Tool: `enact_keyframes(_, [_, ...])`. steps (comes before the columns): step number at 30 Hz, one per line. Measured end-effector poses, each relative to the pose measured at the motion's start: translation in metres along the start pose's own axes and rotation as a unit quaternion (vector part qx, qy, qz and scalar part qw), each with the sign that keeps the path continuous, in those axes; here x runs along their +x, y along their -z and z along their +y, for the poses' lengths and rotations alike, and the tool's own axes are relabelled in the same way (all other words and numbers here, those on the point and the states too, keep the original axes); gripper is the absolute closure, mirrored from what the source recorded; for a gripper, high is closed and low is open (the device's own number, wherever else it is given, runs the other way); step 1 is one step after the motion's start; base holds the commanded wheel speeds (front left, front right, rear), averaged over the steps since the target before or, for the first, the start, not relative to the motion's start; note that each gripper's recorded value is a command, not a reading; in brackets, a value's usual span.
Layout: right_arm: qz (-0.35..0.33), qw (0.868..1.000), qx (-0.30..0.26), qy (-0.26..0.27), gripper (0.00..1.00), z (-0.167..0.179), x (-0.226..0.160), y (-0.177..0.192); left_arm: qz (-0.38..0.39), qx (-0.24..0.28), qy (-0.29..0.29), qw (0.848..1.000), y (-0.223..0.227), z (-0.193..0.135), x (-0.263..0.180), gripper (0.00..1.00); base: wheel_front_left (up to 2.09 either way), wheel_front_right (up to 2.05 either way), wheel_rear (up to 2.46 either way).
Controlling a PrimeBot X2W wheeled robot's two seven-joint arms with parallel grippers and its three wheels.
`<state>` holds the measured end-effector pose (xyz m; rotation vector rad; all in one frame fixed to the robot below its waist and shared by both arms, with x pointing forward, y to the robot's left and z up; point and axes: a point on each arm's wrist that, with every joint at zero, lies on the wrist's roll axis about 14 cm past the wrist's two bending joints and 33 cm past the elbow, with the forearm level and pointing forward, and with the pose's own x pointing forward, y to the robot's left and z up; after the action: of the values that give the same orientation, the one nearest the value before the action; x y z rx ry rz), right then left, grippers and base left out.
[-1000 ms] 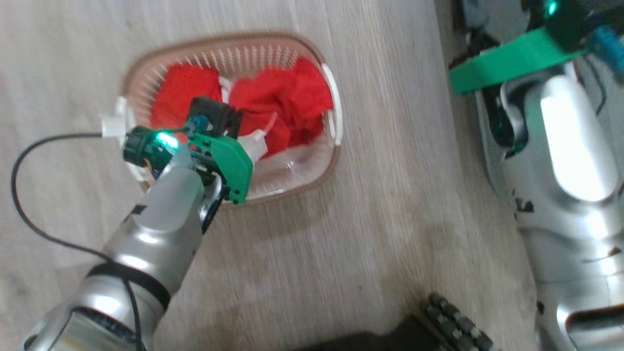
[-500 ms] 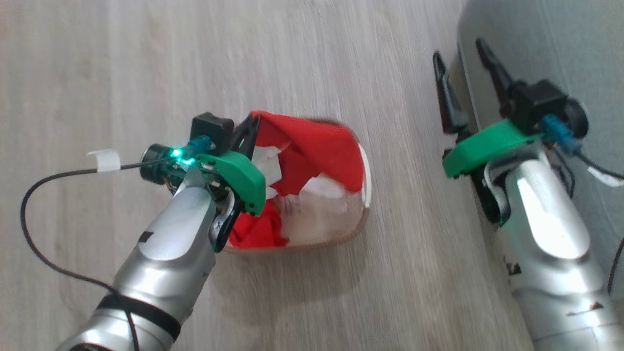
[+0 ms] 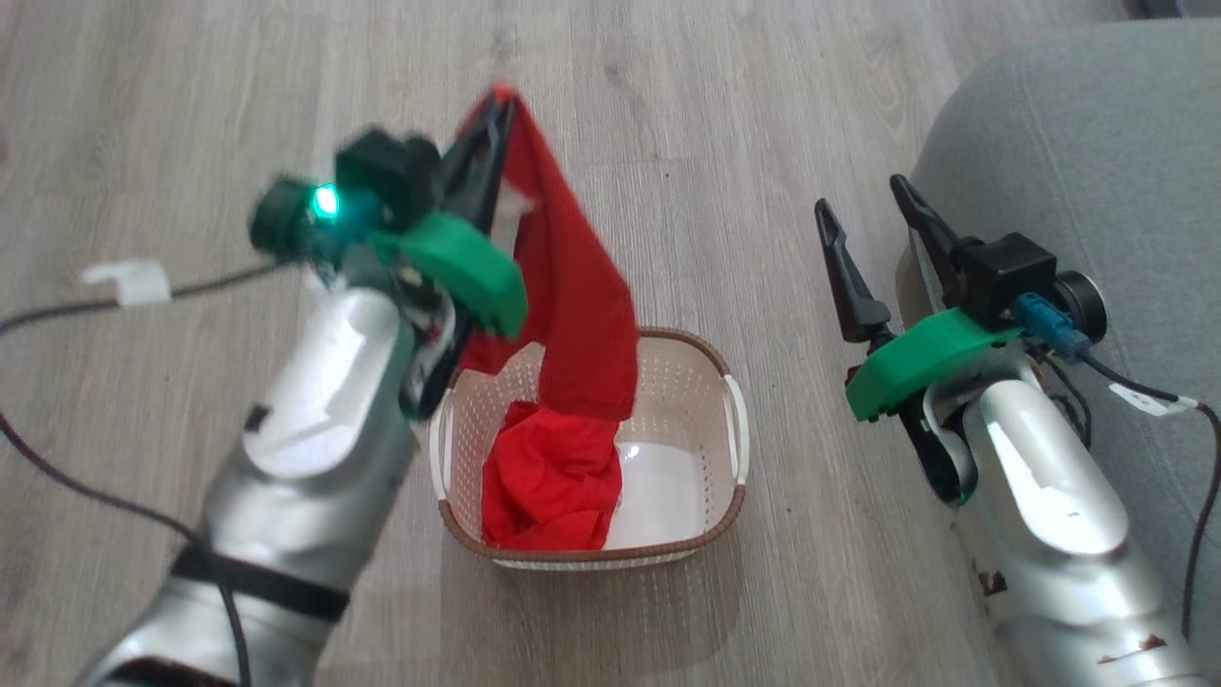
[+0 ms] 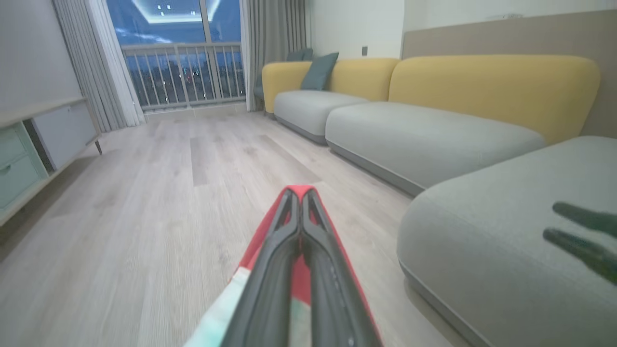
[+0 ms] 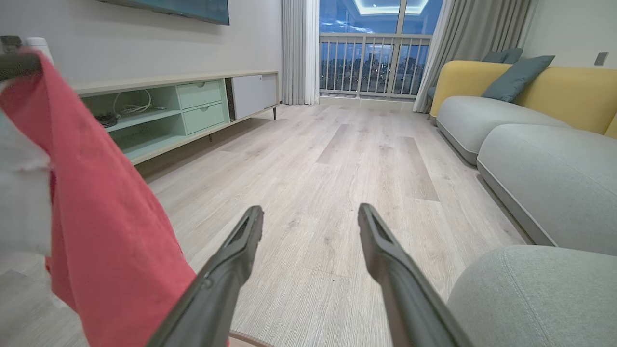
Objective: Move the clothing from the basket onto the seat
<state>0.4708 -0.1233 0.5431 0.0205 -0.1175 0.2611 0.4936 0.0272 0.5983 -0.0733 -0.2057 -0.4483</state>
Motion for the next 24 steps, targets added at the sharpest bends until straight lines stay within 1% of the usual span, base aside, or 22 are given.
enact_keyframes(5, [0.011,1.000,0.002,-0.005,0.00,0.004,-0.008,0.006,-0.083,0.019,0.009,0.996,-0.066,-0.001,0.019,1.00,0.00,0.00,0.00])
enact_keyframes(8, [0.017,1.000,0.005,-0.005,0.00,0.005,-0.012,0.010,-0.117,0.023,0.015,0.993,-0.091,-0.005,0.025,1.00,0.00,0.00,0.00])
enact_keyframes(12, [0.010,1.000,0.015,-0.016,0.00,0.013,-0.011,0.006,-0.125,0.025,0.021,0.992,-0.095,-0.009,0.026,1.00,0.00,0.00,0.00])
enact_keyframes(16, [-0.027,0.997,0.013,-0.064,0.00,0.043,0.002,-0.020,-0.126,0.025,0.028,0.991,-0.094,-0.013,0.027,1.00,0.00,0.00,0.00])
enact_keyframes(21, [-0.078,0.989,-0.009,-0.125,0.00,0.077,0.023,-0.059,-0.119,0.023,0.038,0.992,-0.086,-0.020,0.028,1.00,0.00,0.00,0.00])
enact_keyframes(23, [-0.079,0.986,-0.021,-0.143,0.00,0.087,0.031,-0.062,-0.114,0.025,0.044,0.992,-0.082,-0.024,0.027,1.00,0.00,0.00,0.00])
enact_keyframes(24, [-0.068,0.984,-0.036,-0.161,0.00,0.097,0.037,-0.058,-0.111,0.026,0.048,0.992,-0.080,-0.027,0.027,1.00,0.00,0.00,0.00])
